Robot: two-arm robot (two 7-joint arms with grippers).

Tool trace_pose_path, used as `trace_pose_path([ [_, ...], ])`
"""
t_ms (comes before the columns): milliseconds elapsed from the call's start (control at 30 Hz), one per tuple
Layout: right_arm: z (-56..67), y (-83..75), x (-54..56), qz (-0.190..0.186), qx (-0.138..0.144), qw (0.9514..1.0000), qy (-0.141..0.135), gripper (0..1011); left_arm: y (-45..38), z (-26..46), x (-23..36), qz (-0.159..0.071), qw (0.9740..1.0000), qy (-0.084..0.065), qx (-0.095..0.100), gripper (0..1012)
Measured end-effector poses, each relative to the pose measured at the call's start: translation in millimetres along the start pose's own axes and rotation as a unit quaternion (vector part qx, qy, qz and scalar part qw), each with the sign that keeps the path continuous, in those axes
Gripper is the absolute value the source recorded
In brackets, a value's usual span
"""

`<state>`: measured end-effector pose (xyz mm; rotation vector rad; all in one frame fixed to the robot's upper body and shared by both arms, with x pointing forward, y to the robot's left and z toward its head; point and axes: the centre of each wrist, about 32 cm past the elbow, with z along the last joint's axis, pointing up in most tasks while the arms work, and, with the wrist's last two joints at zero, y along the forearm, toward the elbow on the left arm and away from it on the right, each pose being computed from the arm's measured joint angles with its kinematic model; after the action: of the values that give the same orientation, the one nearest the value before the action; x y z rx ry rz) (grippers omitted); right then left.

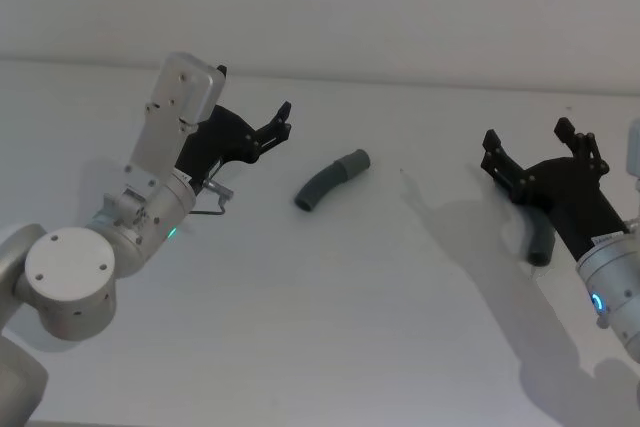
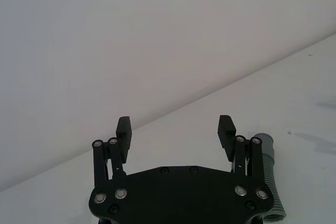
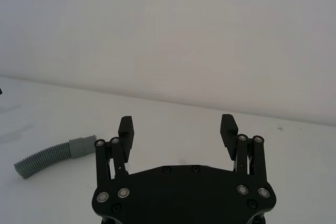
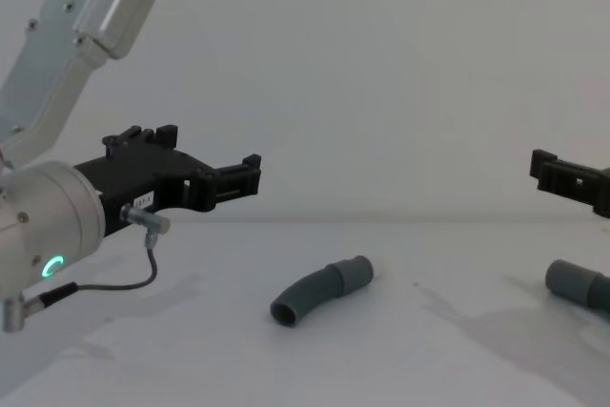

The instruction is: Use both hands to pick up one end of the pipe from the table, align the ends, and insert them.

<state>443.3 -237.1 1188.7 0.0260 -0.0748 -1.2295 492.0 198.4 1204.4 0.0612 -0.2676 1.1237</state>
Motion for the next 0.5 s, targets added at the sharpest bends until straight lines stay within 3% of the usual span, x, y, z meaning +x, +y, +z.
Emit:
trace_pose_path([
  [500,0.0,0.0,0.0,0.000,0.000,1.0000,0.000,1000,0.0,0.0,0.0,0.000,1.0000,0.000,0.000,1000],
])
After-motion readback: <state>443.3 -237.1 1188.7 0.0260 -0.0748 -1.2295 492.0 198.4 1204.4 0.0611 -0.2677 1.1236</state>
